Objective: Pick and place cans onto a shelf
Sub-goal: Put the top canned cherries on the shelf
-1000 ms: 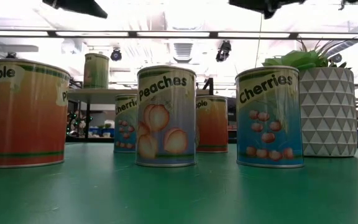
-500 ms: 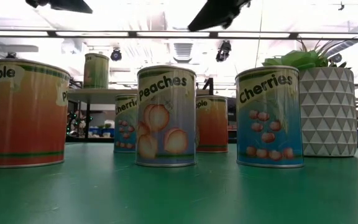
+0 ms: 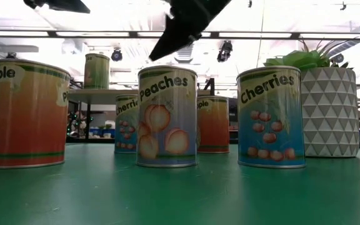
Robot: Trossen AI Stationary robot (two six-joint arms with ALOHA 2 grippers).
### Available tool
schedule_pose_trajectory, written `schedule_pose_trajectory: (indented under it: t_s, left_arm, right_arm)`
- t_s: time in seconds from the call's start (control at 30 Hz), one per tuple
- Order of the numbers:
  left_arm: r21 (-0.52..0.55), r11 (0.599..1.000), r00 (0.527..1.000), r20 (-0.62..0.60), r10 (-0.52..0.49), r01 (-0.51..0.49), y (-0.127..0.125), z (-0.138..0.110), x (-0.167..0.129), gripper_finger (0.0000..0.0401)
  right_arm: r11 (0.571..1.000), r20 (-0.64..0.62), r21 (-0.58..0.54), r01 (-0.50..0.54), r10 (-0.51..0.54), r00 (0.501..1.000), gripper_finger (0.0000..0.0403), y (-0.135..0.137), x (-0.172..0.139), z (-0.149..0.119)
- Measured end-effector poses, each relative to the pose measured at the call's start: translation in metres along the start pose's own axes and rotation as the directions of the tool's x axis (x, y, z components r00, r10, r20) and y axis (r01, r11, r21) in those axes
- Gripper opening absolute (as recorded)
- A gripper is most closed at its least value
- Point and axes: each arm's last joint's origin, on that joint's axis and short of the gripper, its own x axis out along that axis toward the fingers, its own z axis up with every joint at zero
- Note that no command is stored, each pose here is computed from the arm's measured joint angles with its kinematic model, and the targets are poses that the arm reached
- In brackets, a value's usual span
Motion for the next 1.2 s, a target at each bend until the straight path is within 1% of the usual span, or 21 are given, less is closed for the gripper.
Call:
schedule_pose_trajectory:
  t_s: [0.07, 0.17, 0.27, 0.37, 0.5, 0.63, 0.73, 0.83, 0.93, 1.0, 1.1, 1.2]
  left_arm:
    - [0.005, 1.000, 1.000, -0.001, 0.000, 0.000, -0.001, 0.000, 0.000, 0.0000]
    - [0.008, 1.000, 1.000, -0.002, 0.000, 0.000, -0.001, -0.001, 0.000, 0.0000]
    - [0.007, 1.000, 1.000, -0.001, 0.000, 0.000, -0.001, 0.000, 0.000, 0.0000]
    - [0.004, 1.000, 1.000, -0.001, 0.000, 0.000, -0.001, 0.000, 0.000, 0.0000]
    - [0.007, 1.000, 1.000, -0.001, 0.000, 0.000, -0.001, 0.000, 0.000, 0.0000]
    - [0.007, 1.000, 1.000, -0.001, 0.001, -0.001, -0.002, 0.000, 0.000, 0.0000]
    - [0.006, 1.000, 1.000, -0.001, 0.001, -0.001, -0.001, 0.000, 0.000, 0.0000]
    - [0.008, 1.000, 1.000, -0.002, 0.001, -0.001, -0.002, 0.000, 0.000, 0.0000]
    - [0.008, 1.000, 1.000, -0.002, 0.001, -0.001, -0.002, -0.001, 0.000, 0.0000]
    - [0.008, 1.000, 1.000, -0.002, 0.001, -0.001, -0.002, -0.001, 0.000, 0.0000]
    - [0.009, 1.000, 1.000, -0.002, 0.001, -0.001, -0.002, -0.001, 0.000, 0.0000]
    - [0.010, 1.000, 1.000, -0.002, 0.001, -0.001, -0.002, -0.001, 0.000, 0.0000]
  right_arm:
    - [1.000, -0.008, -0.015, -0.028, 0.028, 1.000, 0.0009, 0.003, 0.010, -0.001]
    - [0.999, -0.024, -0.017, -0.040, 0.040, 0.999, 0.0010, 0.005, 0.023, -0.001]
    - [0.995, -0.018, -0.010, -0.099, 0.098, 0.995, 0.0019, 0.006, 0.029, 0.001]
    - [0.989, -0.013, 0.008, -0.146, 0.146, 0.989, 0.0044, 0.006, 0.033, -0.001]
    - [0.990, -0.026, 0.001, -0.143, 0.143, 0.989, 0.0093, 0.006, 0.037, -0.004]
    - [0.989, -0.038, -0.047, -0.142, 0.140, 0.989, 0.0136, 0.006, 0.044, -0.007]
    - [0.989, -0.063, -0.069, -0.133, 0.129, 0.990, 0.0156, 0.007, 0.056, -0.013]
    - [0.989, -0.076, -0.087, -0.120, 0.113, 0.991, 0.0166, 0.007, 0.067, -0.019]
    - [0.988, -0.084, -0.105, -0.113, 0.105, 0.991, 0.0163, 0.007, 0.074, -0.022]
    - [0.988, -0.091, -0.117, -0.100, 0.090, 0.992, 0.0150, 0.007, 0.077, -0.024]
    - [0.987, -0.095, -0.131, -0.096, 0.084, 0.992, 0.0116, 0.006, 0.080, -0.026]
    - [0.984, -0.093, -0.146, -0.098, 0.085, 0.992, 0.0072, 0.006, 0.081, -0.026]
